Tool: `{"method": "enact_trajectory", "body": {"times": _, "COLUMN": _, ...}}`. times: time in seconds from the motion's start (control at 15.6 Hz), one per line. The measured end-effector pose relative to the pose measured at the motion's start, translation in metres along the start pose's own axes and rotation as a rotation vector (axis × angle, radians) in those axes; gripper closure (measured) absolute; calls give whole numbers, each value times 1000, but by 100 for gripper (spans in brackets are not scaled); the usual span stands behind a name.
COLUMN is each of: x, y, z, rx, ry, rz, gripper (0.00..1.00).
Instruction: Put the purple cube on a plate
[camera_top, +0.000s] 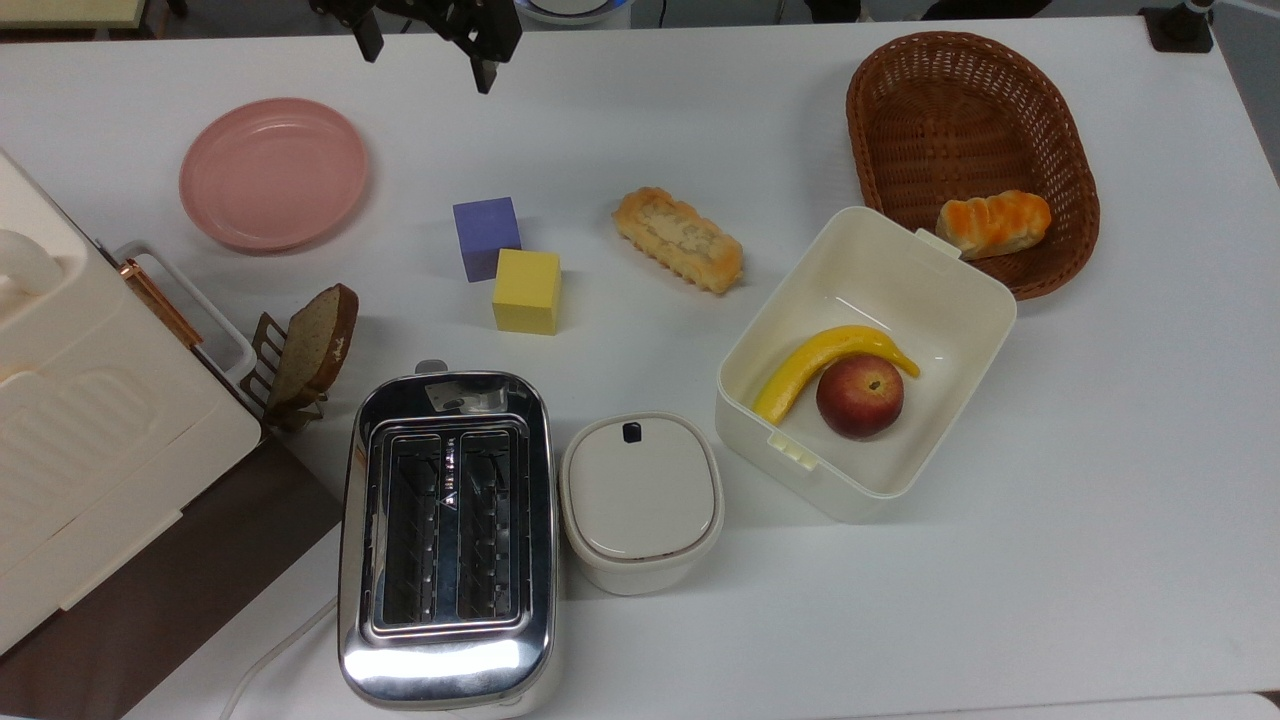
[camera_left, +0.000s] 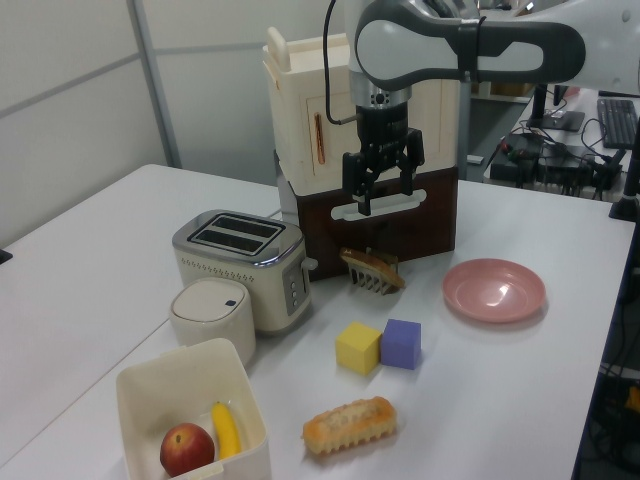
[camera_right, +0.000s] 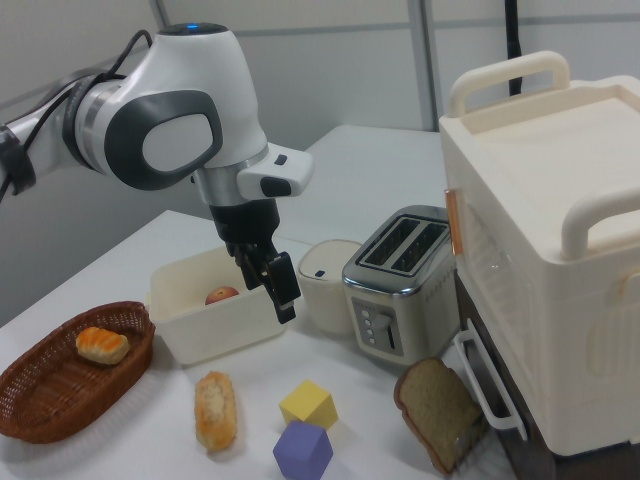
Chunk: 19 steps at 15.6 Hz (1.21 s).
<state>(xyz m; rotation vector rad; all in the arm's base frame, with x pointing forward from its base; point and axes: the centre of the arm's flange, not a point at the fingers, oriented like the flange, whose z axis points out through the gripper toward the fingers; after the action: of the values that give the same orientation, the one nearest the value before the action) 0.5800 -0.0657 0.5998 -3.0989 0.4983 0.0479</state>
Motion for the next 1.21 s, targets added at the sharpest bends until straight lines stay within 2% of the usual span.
{"method": "enact_trajectory", "body": {"times": 1.21, "x": 3, "y": 12, "z": 2, "rx": -3, "ry": -2, "rz": 5, "gripper": 0}}
